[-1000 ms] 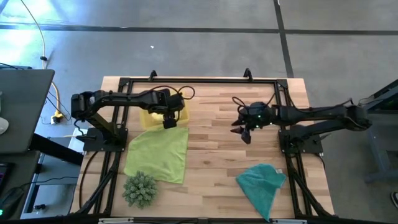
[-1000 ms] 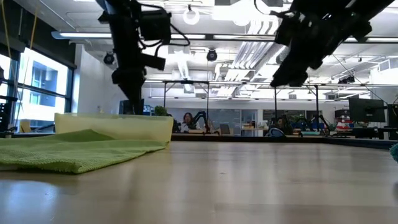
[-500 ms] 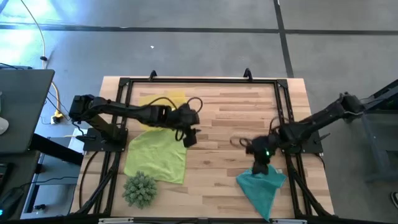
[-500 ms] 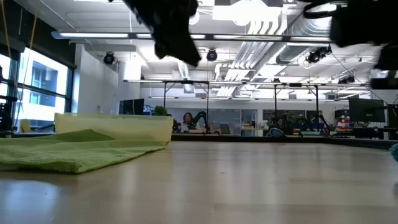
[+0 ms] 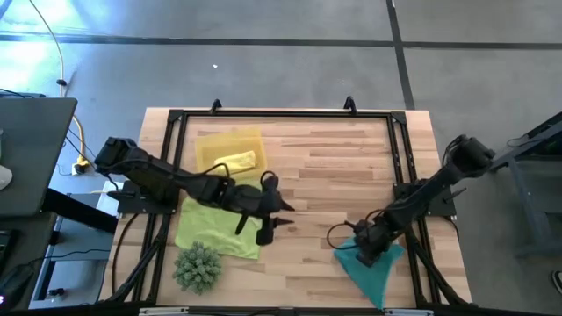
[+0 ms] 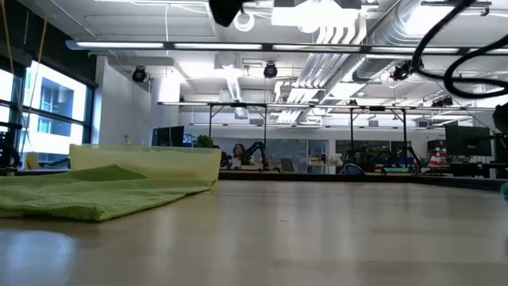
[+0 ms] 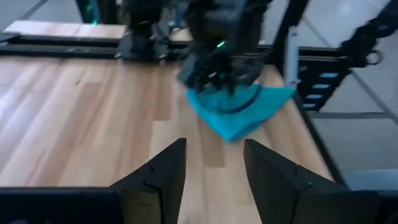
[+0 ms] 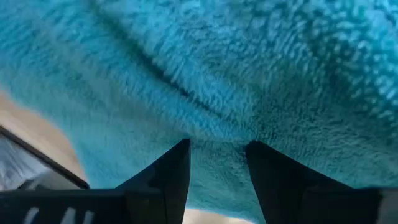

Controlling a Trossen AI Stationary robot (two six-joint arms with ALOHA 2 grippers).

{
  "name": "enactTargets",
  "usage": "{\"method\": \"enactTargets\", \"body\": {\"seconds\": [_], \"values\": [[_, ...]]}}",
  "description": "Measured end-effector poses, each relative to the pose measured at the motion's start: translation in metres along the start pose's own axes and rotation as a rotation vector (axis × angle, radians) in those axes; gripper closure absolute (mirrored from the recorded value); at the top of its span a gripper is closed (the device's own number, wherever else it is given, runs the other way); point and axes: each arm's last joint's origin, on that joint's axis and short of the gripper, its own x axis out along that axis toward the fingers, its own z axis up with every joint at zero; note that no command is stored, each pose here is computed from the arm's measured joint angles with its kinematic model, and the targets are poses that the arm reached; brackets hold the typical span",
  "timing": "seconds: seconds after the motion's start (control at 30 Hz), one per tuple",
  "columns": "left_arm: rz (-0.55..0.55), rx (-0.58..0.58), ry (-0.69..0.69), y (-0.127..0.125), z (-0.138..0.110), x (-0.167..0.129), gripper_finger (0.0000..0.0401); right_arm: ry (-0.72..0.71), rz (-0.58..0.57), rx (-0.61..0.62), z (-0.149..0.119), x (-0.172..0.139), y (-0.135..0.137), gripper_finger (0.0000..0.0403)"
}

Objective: Roll microfiber towels into tight, uniform cylinder then place into a basket
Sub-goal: Roll the blue microfiber towel

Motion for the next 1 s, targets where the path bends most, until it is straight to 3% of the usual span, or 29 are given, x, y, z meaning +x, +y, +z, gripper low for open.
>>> {"method": "enactTargets", "body": {"seconds": [0.13,0.43,0.73,1.0], "values": [[-0.042,0.014,-0.023,-0.015,0.000,-0.003,0.0252,-0.010,-0.045,0.022,0.011,0.007,-0.002,0.0249],[-0.098,0.041,-0.022,-0.037,-0.004,-0.008,0.0252,-0.145,0.050,-0.042,0.048,-0.003,0.000,0.0249],[-0.116,0.040,-0.003,-0.044,-0.007,-0.010,0.0252,-0.589,0.176,-0.180,0.103,-0.025,0.005,0.0249],[-0.111,0.052,0.048,-0.045,-0.013,-0.010,0.0252,-0.794,0.241,-0.255,0.142,-0.053,-0.005,0.0249]]}}
